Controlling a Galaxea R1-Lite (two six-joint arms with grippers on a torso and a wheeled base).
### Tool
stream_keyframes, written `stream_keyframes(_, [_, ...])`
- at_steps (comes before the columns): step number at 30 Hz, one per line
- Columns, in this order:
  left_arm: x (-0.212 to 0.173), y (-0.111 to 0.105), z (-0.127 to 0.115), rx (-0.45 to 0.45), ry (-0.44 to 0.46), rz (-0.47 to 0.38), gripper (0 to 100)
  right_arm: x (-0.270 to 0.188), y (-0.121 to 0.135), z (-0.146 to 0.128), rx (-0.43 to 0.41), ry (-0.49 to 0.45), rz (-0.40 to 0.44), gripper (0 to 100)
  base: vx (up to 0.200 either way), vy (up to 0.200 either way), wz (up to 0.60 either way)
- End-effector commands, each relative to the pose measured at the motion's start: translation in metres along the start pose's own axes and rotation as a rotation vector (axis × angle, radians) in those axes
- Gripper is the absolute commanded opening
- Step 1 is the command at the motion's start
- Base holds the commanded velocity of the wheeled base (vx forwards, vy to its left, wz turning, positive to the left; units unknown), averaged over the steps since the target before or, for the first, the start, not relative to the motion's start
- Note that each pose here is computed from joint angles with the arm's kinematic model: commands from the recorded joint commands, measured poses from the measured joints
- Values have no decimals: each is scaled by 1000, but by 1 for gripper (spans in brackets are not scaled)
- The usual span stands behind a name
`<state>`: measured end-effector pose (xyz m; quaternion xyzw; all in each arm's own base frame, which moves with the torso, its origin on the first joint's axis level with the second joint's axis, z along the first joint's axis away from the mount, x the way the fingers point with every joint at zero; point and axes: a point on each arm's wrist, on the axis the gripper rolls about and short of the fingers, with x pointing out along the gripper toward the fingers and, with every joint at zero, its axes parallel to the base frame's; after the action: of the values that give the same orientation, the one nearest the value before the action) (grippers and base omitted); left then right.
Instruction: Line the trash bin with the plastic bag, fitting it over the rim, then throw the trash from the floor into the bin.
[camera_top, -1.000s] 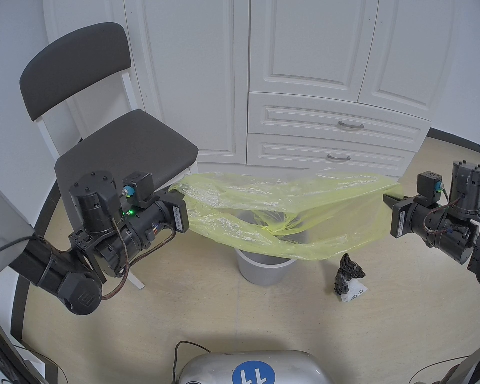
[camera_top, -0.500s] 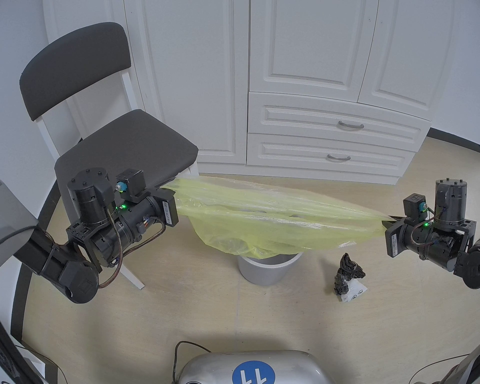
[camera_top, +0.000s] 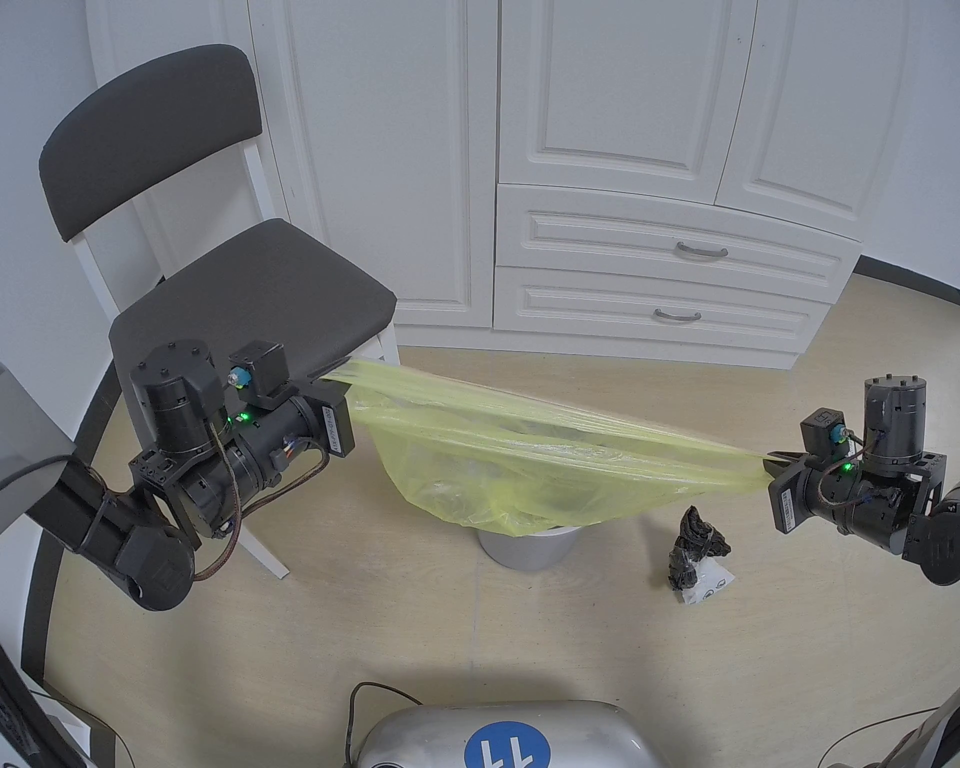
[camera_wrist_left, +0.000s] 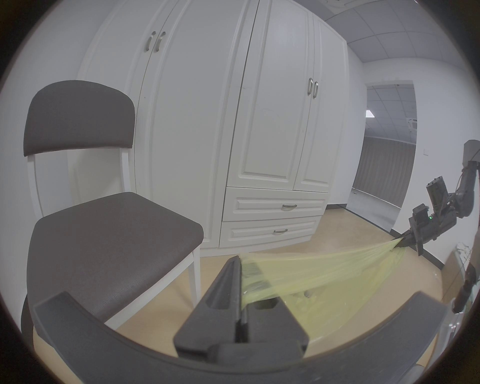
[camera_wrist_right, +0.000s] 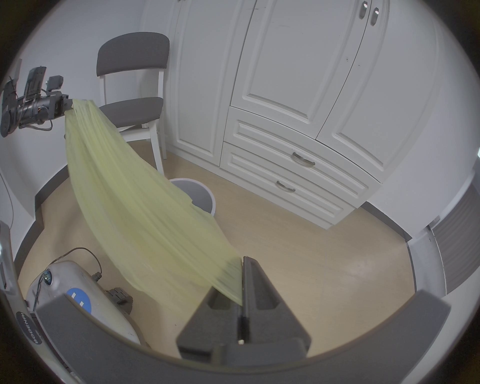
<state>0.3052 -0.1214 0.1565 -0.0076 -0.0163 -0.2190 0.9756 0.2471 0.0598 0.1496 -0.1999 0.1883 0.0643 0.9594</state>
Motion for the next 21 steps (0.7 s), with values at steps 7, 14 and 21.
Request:
stream_keyframes(7, [-4, 4, 3, 5, -26, 18, 0, -2, -4, -2, 8, 5, -19, 0, 0, 0, 0])
stream_keyframes(14, [-4, 5, 2, 5, -23, 24, 0, -8, -4, -6, -2, 9, -22, 0, 0, 0, 0])
stream_keyframes(21, [-7, 2, 3, 9, -31, 21, 0, -18, -6, -4, -9, -22, -30, 0, 0, 0, 0])
